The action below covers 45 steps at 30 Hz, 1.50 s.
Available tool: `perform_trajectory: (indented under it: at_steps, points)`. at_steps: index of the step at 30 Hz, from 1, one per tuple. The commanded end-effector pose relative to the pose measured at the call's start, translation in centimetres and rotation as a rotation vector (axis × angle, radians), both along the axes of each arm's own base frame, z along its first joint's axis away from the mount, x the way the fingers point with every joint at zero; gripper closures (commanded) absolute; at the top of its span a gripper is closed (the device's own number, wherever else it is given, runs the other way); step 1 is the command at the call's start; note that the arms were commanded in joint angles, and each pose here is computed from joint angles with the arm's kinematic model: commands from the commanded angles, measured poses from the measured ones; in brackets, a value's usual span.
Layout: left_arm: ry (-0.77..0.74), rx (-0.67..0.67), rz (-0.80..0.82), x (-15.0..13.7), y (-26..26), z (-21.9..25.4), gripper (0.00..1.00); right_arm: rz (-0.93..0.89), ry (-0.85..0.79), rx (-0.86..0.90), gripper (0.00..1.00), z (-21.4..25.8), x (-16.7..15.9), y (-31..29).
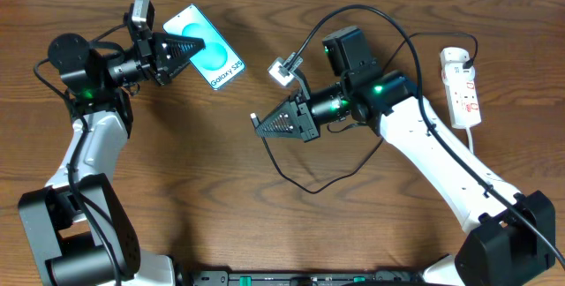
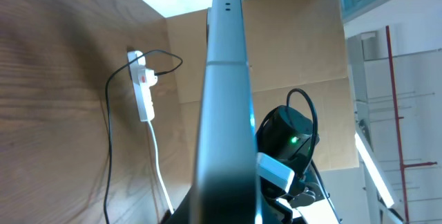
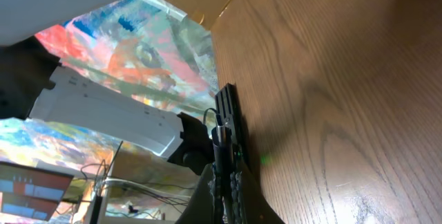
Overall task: Plug charger to phone and switch on socket
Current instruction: 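Lift the connector with the right gripper toward the phone, then move the phone with the left gripper toward the held connector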
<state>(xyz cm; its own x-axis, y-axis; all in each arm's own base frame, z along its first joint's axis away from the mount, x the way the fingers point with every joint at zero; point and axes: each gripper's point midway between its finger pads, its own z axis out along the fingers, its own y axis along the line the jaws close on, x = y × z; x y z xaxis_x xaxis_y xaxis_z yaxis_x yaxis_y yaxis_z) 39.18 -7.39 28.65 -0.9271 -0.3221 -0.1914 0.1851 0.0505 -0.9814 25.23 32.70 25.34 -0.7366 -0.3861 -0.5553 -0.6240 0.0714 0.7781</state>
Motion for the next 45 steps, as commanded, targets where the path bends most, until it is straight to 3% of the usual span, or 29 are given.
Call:
perform_trajectory:
  at_steps: [1,11,21,33,45]
  points:
    - [0.0,0.002,-0.023,-0.3,-0.2,0.6,0.93,-0.013,0.021,0.0,0.99,0.7,0.0,0.3]
    - [-0.043,0.014,-0.032,-0.5,-0.5,1.0,0.93,-0.023,0.025,0.044,0.99,1.9,0.7,0.8]
    - [-0.073,0.017,-0.147,-1.7,-5.0,1.2,0.93,-0.03,0.041,0.043,0.99,1.9,0.9,1.0]
    - [-0.066,0.015,-0.145,-1.7,-4.9,1.3,0.93,-0.03,0.044,0.038,0.99,1.8,0.8,0.9]
    - [-0.173,0.043,-0.125,-1.4,-4.1,1.6,0.93,-0.06,0.095,0.01,0.99,0.0,2.2,0.1]
